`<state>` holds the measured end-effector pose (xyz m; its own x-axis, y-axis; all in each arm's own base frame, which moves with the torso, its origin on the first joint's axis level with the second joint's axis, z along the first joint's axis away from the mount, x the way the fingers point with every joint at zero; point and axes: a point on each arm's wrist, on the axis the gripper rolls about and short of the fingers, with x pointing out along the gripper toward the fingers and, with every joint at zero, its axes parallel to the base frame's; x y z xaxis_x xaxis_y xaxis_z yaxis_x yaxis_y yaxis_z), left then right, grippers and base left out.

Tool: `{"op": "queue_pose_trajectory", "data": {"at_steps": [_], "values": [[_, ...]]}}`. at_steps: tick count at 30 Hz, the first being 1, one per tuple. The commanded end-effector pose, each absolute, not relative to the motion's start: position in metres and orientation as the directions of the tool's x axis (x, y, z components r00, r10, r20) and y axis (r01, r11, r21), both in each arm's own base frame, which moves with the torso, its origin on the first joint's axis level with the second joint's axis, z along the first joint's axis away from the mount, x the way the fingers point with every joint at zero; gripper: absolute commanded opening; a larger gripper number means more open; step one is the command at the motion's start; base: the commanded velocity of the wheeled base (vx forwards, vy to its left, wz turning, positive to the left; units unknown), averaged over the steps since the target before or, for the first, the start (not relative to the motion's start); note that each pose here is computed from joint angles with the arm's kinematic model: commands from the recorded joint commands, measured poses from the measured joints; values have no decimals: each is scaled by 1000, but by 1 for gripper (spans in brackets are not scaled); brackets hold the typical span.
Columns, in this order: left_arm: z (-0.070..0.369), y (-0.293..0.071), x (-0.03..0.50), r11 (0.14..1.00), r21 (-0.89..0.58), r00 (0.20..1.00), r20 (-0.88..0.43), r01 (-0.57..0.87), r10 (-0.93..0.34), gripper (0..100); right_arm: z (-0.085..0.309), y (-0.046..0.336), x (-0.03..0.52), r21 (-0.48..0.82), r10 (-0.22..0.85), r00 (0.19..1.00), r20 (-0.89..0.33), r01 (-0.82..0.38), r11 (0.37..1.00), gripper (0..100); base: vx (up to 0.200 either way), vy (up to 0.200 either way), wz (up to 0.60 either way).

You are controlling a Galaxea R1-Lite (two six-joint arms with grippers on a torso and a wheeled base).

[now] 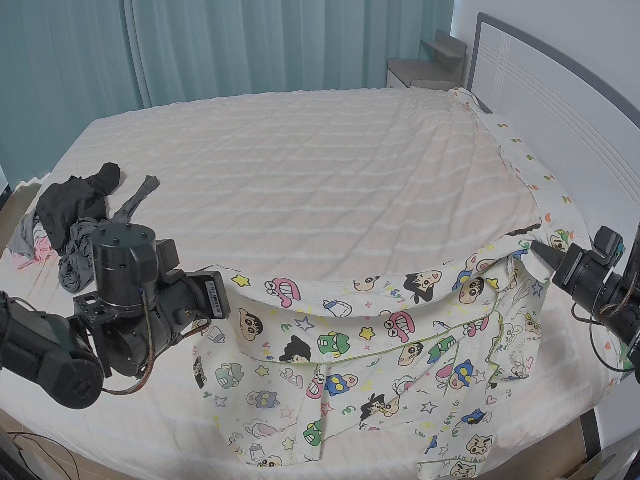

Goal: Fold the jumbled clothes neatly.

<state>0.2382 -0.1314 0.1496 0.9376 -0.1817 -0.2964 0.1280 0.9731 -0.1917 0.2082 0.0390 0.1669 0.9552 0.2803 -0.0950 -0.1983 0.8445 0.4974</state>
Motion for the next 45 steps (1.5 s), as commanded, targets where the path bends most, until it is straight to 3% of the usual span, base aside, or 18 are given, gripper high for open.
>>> {"op": "queue_pose_trajectory", "data": {"at_steps": [1, 14, 20, 29, 34, 35, 36, 45], "values": [[125, -138, 260, 980, -174, 927, -342, 99, -155, 0, 144, 40, 227, 502, 269, 947, -177, -148, 852, 0, 200, 0, 0], [72, -141, 307, 983, -185, 899, -429, 3, -84, 0, 83, 33, 278, 510, 210, 933, -292, -34, 860, 0, 0, 0, 0], [46, -144, 337, 973, -223, 890, -452, -56, -52, 0, 62, 36, 306, 622, 208, 945, -252, -7, 783, 0, 0, 0, 0], [9, -144, 371, 945, -289, 878, -479, -156, -1, 0, 33, 30, 339, 675, 183, 946, -267, 48, 737, 0, 0, 0, 0], [17, -144, 391, 901, -394, 912, -409, -183, 6, 0, 18, 25, 355, 682, 171, 945, -278, 68, 729, 0, 0, 0, 0], [15, -144, 393, 899, -396, 912, -410, -186, 8, 0, 15, 24, 357, 683, 172, 944, -281, 71, 727, 100, 0, 0, 0], [12, -145, 394, 900, -395, 911, -413, -186, 7, 100, 14, 24, 359, 685, 175, 945, -275, 65, 725, 100, 0, 0, 0], [6, -132, 415, 883, -414, 924, -379, -219, 52, 100, 21, 17, 376, 759, 170, 962, -213, 53, 648, 100, 0, 0, 0]]}}
